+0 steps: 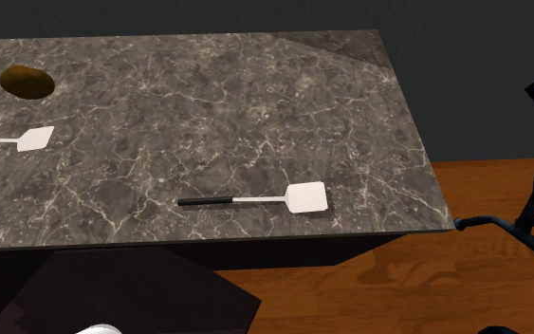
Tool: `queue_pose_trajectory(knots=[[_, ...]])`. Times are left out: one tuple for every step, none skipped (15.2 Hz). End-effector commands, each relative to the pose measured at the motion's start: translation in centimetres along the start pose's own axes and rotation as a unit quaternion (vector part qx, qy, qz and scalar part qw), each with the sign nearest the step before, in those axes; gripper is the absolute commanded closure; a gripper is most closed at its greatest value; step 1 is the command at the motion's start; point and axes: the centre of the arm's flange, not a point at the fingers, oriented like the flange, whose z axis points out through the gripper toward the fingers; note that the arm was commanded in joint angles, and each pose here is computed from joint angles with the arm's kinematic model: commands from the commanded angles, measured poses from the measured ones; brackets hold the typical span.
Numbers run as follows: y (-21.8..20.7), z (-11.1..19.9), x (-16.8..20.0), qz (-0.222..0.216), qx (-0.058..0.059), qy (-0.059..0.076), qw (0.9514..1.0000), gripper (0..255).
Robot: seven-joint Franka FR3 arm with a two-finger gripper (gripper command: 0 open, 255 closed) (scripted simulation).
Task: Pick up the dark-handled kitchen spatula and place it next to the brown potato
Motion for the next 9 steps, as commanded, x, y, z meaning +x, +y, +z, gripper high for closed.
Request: queue_pose_trajectory(knots=[[0.1, -2.3, -0.1, 0.000, -0.001, 0.000, 1.0000, 0], [0.1, -3.3, -0.1, 0.000, -0.001, 0.000, 1.0000, 0], [0.1, -3.3, -0.1, 0.000, -0.001, 0.000, 1.0000, 0], [0.1, -3.3, -0.1, 0.000, -0.001, 0.000, 1.0000, 0], [0.1, -3.3, -0.1, 0.000, -0.001, 0.000, 1.0000, 0], [0.1, -3.3, -0.1, 0.000, -0.001, 0.000, 1.0000, 0], [0.1, -3.3, -0.1, 0.000, -0.001, 0.000, 1.0000, 0], [0.1, -3.3, -0.1, 0.000, -0.001, 0.000, 1.0000, 0], [0.1, -3.3, -0.1, 0.000, -0.001, 0.000, 1.0000, 0]])
